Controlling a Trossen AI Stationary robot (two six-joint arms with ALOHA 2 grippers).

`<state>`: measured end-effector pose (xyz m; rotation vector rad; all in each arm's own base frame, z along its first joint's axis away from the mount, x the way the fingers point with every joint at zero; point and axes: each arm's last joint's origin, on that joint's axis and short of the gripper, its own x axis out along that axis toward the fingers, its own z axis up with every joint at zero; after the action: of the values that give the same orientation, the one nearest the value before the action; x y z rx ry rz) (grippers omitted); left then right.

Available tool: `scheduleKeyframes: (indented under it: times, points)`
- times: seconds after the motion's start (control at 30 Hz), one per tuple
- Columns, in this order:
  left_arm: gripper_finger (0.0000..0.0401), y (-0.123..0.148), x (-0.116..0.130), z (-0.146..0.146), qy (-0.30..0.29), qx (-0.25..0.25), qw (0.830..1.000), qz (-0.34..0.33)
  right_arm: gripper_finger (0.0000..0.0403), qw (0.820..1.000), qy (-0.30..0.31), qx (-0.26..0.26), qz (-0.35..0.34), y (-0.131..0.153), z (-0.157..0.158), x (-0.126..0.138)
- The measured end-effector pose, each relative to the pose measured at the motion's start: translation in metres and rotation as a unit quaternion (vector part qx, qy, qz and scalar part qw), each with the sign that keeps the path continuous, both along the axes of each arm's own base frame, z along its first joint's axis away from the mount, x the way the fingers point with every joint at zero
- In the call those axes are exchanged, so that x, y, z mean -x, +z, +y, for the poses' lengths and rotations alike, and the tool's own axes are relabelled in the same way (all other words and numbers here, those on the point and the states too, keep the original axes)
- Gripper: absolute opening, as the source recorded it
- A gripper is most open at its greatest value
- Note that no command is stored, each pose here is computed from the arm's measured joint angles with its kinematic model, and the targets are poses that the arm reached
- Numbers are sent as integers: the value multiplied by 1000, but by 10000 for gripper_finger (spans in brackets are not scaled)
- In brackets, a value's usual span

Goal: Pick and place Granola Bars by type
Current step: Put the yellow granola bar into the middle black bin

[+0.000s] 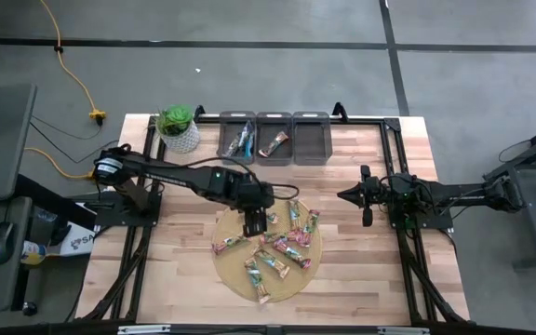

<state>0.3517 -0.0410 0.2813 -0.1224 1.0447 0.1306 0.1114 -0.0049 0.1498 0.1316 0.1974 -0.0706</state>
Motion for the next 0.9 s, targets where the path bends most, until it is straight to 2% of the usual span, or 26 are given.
scheduleKeyframes:
  times: [0.3, 0.63, 0.77, 0.9]
  points:
    - [205, -45, -2, 30, -34, 77, 995, 50, 0, 1000, 0, 0, 0, 0, 0, 0]
    - [205, -64, -9, 54, -129, 37, 989, 68, 0, 1000, 0, 0, -2, 0, 0, 0]
    - [205, -74, -12, 55, -161, 53, 982, 78, 0, 1000, 0, 0, -1, 0, 0, 0]
    - [205, -89, -15, 54, -187, 43, 976, 102, 0, 1000, 0, 0, -1, 0, 0, 0]
